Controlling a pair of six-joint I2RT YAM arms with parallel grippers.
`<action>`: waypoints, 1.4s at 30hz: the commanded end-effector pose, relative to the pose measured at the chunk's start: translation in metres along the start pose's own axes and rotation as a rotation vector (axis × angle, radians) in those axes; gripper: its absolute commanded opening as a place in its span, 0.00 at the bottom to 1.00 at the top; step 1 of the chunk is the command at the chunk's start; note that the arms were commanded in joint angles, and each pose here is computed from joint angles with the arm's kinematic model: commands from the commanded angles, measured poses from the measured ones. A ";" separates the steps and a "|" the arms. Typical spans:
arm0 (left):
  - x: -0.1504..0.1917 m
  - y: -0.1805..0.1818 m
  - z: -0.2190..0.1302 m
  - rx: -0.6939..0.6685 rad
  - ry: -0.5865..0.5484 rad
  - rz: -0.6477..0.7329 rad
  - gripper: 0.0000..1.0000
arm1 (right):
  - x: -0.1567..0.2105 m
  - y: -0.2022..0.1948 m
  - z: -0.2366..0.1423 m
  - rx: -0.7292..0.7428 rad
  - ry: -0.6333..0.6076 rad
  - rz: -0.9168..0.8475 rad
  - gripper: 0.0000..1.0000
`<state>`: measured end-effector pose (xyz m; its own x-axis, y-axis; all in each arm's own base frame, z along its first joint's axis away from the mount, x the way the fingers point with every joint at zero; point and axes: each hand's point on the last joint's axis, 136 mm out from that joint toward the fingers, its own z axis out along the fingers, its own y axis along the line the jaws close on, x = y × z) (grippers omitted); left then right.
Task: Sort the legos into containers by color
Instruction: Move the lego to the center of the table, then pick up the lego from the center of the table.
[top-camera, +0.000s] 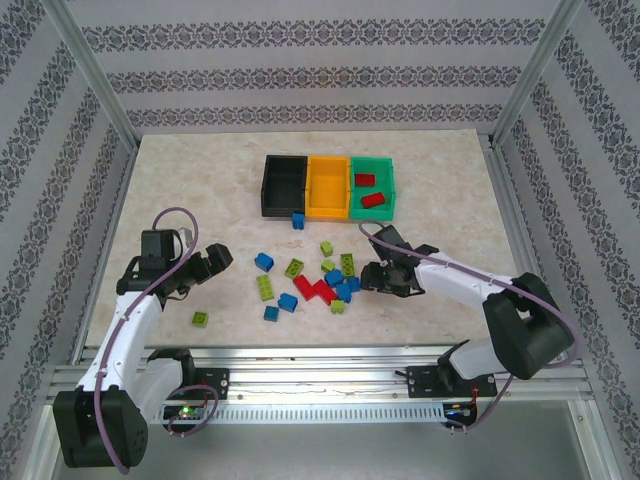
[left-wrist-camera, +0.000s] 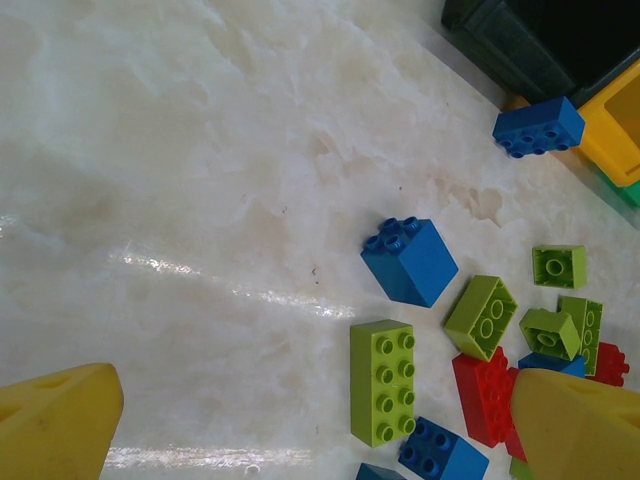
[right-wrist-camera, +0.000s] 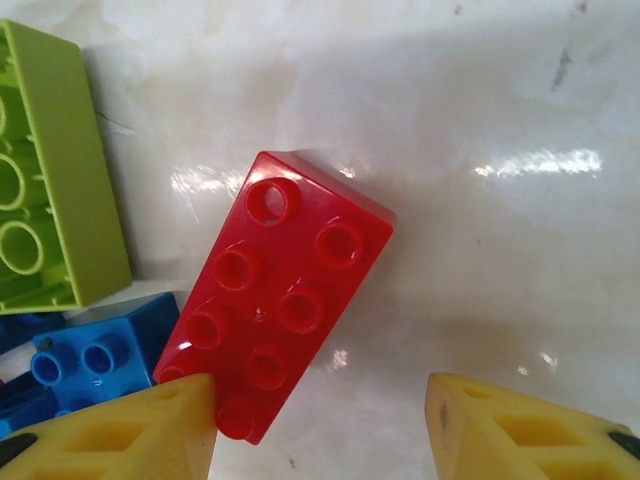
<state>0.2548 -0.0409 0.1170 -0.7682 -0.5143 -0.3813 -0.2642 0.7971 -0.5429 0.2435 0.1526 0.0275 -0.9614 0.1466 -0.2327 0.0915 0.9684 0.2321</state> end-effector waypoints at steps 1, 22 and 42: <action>-0.007 -0.003 -0.002 0.015 -0.024 0.001 1.00 | -0.009 0.006 -0.005 0.004 -0.021 -0.030 0.57; -0.007 -0.005 -0.002 0.026 -0.023 0.001 0.99 | -0.029 0.014 0.001 0.036 -0.046 -0.030 0.57; -0.007 -0.005 -0.002 0.026 -0.022 -0.002 0.99 | -0.026 0.025 0.020 0.064 -0.008 -0.078 0.54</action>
<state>0.2547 -0.0415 0.1172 -0.7693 -0.5140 -0.3796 -0.2624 0.7958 -0.5458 0.2740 0.1764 0.0216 -0.9617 0.0987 -0.2556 0.0504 0.9806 0.1892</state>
